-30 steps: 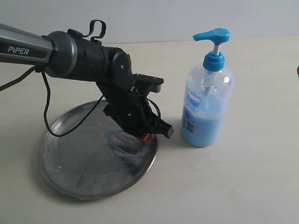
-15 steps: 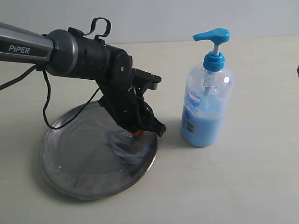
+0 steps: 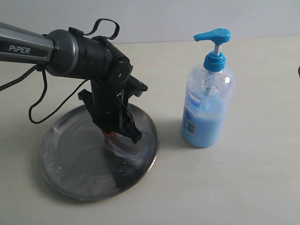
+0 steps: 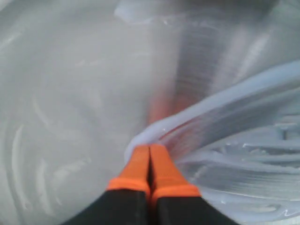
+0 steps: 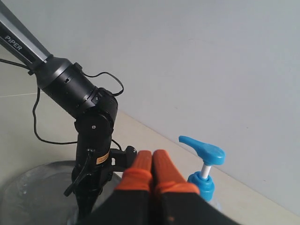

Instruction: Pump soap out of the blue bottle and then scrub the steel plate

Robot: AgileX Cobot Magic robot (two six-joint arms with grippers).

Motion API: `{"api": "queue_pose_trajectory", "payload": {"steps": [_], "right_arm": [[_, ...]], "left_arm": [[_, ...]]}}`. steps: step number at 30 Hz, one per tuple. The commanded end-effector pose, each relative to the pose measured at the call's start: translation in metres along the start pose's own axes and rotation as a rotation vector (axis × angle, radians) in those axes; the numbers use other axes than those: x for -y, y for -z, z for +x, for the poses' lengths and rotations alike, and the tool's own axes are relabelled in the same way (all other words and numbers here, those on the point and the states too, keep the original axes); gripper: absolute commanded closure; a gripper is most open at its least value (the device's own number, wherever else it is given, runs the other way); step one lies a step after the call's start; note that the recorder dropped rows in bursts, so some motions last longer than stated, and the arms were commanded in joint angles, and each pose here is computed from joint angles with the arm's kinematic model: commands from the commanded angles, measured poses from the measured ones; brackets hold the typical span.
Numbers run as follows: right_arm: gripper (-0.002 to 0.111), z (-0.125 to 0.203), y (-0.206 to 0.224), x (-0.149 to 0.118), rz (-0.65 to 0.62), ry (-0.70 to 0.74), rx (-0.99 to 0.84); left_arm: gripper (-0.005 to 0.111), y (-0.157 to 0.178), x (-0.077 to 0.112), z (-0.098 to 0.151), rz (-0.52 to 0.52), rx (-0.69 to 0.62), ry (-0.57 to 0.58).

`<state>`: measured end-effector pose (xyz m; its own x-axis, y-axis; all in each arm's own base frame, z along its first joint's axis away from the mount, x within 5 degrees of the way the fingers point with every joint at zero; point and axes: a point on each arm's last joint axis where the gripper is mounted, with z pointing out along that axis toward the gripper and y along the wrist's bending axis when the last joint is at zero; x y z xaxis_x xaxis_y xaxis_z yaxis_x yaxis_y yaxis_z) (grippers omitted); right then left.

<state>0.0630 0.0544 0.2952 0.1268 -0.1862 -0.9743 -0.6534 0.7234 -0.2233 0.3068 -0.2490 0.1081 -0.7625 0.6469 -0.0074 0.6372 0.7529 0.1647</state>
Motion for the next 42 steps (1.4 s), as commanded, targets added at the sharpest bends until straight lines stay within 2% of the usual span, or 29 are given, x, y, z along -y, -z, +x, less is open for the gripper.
{"api": "queue_pose_trajectory", "payload": {"steps": [1,11,31,35,42], "right_arm": [[0.108,0.001,0.0,-0.001,-0.007,0.012,0.003],[0.108,0.001,0.0,-0.001,-0.007,0.012,0.003],[0.108,0.002,0.0,-0.001,-0.005,0.012,0.0],[0.108,0.002,0.0,-0.001,-0.005,0.012,0.0],[0.108,0.002,0.0,-0.001,-0.005,0.012,0.0]], "left_arm": [[0.107,-0.014,0.004,0.008,0.022,-0.088,0.03],[0.107,-0.012,0.017,0.009,0.16,-0.099,0.081],[0.107,-0.003,0.045,-0.003,0.488,0.008,0.14],[0.107,-0.004,0.043,-0.007,0.47,0.054,0.128],[0.107,-0.01,0.029,-0.008,0.3,0.079,0.075]]}}
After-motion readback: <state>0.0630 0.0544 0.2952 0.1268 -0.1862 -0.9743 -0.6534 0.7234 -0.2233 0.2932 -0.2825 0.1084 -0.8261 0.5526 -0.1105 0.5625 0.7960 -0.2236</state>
